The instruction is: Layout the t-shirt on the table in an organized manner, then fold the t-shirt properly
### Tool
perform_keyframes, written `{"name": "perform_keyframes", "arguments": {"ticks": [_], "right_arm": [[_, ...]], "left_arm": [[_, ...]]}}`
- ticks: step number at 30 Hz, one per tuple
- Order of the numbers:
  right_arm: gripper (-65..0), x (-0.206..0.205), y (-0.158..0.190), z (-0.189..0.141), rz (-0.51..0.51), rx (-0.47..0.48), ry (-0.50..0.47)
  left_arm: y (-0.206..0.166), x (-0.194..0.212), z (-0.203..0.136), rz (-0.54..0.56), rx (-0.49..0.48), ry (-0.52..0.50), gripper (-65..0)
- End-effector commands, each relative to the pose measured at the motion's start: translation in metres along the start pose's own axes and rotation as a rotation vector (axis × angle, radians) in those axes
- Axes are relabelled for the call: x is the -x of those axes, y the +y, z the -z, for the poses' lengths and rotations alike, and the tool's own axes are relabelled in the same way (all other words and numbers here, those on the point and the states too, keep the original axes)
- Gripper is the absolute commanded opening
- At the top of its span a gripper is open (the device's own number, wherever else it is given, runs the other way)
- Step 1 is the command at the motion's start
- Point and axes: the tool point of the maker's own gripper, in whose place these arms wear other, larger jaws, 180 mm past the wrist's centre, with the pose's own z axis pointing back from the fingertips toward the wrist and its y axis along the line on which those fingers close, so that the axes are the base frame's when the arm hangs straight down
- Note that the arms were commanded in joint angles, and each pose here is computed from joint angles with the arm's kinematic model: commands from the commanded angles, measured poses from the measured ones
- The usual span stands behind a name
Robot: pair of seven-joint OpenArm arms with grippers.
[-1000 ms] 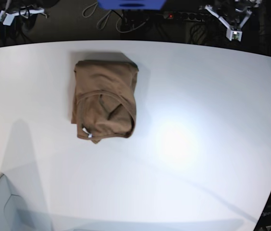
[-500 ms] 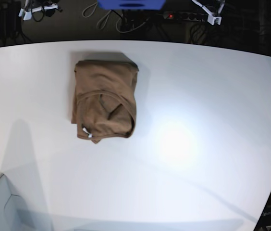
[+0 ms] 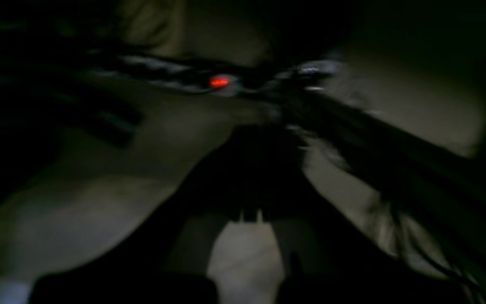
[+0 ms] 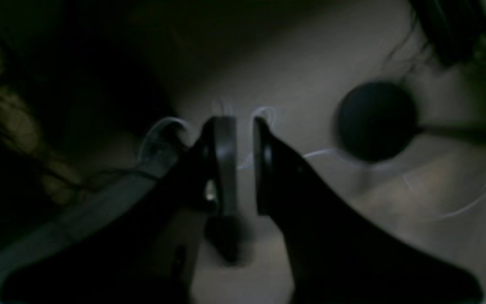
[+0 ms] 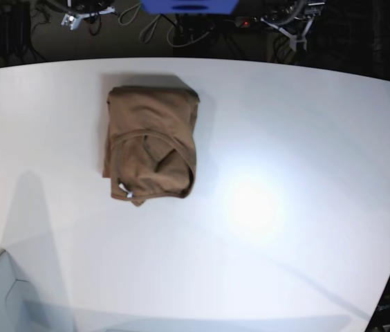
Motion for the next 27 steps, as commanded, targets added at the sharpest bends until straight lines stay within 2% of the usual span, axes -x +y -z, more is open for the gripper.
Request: {"name": "perform_keyframes", "arguments": {"ticks": [1, 5, 8, 14, 21, 27], "right_arm": [[-58.8, -0.008, -0.007, 0.002, -0.064, 0.036, -0.025], [-58.8, 0.0, -0.003, 0.002, -0.342, 0.108, 0.027], [-58.8, 0.0, 0.011, 0.005, -0.435, 0.105, 0.05], [-58.8, 0.001, 0.02, 0.005, -0.442, 0.099, 0.043], [-58.6, -0.018, 0.025, 0.014, -0.436, 0.098, 0.016], [-58.5, -0.015, 0.034, 0.013, -0.423, 0.088, 0.017]], "left_arm": [[0.003, -0.008, 0.001, 0.009, -0.018, -0.017, -65.0], [0.01, -0.034, 0.006, 0.06, -0.097, -0.048, -65.0], [0.011, -0.043, 0.008, 0.095, -0.121, -0.056, -65.0], [0.004, -0.046, 0.009, 0.101, -0.11, -0.06, -65.0], [-0.01, -0.041, 0.012, 0.18, -0.078, -0.045, -65.0], [-0.02, -0.039, 0.013, 0.18, -0.064, -0.043, -65.0]]}}
